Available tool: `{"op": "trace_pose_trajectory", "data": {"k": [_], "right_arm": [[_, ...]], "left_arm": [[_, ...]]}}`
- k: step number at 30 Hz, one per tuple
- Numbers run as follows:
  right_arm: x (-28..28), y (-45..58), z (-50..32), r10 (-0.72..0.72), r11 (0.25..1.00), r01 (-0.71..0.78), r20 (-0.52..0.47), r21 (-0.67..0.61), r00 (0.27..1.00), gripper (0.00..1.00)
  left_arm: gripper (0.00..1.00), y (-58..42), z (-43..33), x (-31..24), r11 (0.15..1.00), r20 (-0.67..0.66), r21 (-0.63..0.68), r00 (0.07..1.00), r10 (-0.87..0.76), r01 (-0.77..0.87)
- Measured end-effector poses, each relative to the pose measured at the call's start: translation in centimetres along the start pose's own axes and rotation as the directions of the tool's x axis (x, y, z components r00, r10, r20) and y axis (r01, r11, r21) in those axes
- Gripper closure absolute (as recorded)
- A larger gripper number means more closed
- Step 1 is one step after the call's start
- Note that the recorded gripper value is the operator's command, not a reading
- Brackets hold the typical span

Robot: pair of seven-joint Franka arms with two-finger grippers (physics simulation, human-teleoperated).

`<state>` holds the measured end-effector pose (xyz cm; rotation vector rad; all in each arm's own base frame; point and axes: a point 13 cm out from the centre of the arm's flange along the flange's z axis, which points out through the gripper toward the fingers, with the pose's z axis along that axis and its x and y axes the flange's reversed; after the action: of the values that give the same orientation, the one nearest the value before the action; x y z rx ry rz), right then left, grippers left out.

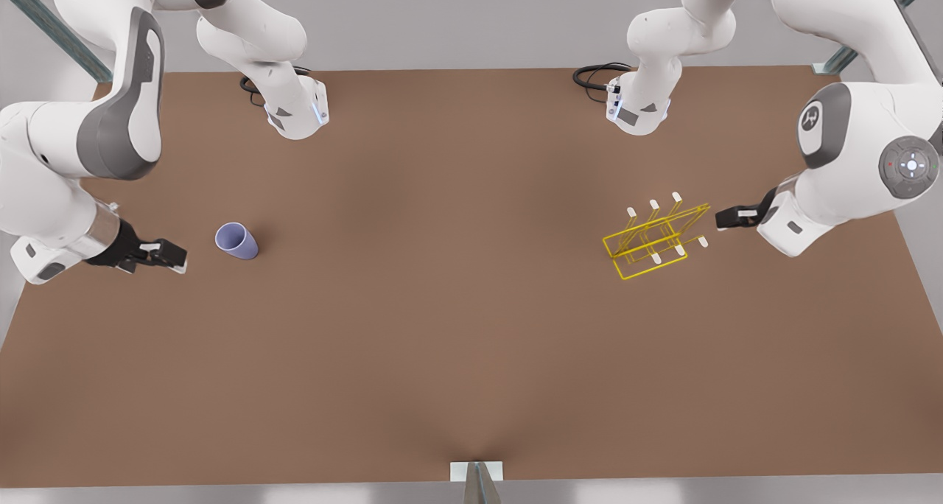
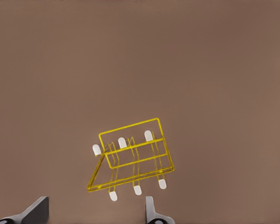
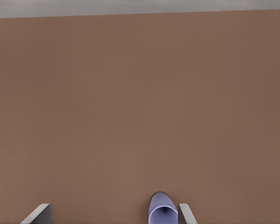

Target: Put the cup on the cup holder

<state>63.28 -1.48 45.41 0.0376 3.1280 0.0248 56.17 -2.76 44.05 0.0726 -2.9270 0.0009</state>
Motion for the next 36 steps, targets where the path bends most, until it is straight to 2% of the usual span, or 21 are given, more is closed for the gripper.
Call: {"op": "trace_pose_trajectory", "data": {"k": [3,5,8,12,14,27,31,34,36], "right_arm": [[-0.3,0.9,0.6,-0.011,1.0,0.011,0.003,-0.007,1.0,0.0],[0.7,1.9,2.7,-0.027,1.0,0.026,-0.045,-0.013,0.999,0.0],[5.3,4.7,8.3,-0.074,0.997,0.072,-0.149,-0.014,0.986,0.0],[12.6,5.7,9.2,-0.095,0.995,0.099,-0.158,0.014,0.983,0.0],[13.8,5.5,10.0,-0.092,0.995,0.096,-0.155,0.019,0.984,0.0],[10.7,-9.1,15.6,0.193,0.981,-0.193,-0.126,0.014,0.973,0.0],[7.4,-3.6,14.5,0.093,0.996,-0.093,-0.104,0.003,0.99,0.0],[7.5,3.2,15.1,-0.025,1.0,0.026,-0.132,0.002,0.991,0.0],[8.0,4.8,16.0,-0.052,0.999,0.053,-0.157,0.003,0.986,0.0]], "left_arm": [[0.0,-1.7,-1.3,-0.4,0.999,0.04,0.019,0.999,0.024,-0.025],[0.0,-3.7,-1.1,-0.6,0.998,0.04,0.018,0.997,0.061,-0.062],[0.0,-4.3,1.4,-5.0,0.997,0.032,0.029,0.997,0.067,-0.068],[0.0,-3.6,1.6,-5.9,0.998,0.029,0.031,0.998,0.051,-0.052],[0.0,-4.1,2.1,-5.8,0.998,0.018,0.03,0.998,0.053,-0.053],[0.0,-6.2,3.4,-5.4,0.999,-0.019,0.02,0.999,0.035,-0.035],[0.0,-6.3,3.4,-5.4,1.0,-0.021,0.019,1.0,0.022,-0.022],[0.0,-6.4,3.5,-5.3,1.0,-0.023,0.018,1.0,0.015,-0.015],[0.0,-6.6,3.5,-5.2,1.0,-0.025,0.017,1.0,0.013,-0.013]]}}
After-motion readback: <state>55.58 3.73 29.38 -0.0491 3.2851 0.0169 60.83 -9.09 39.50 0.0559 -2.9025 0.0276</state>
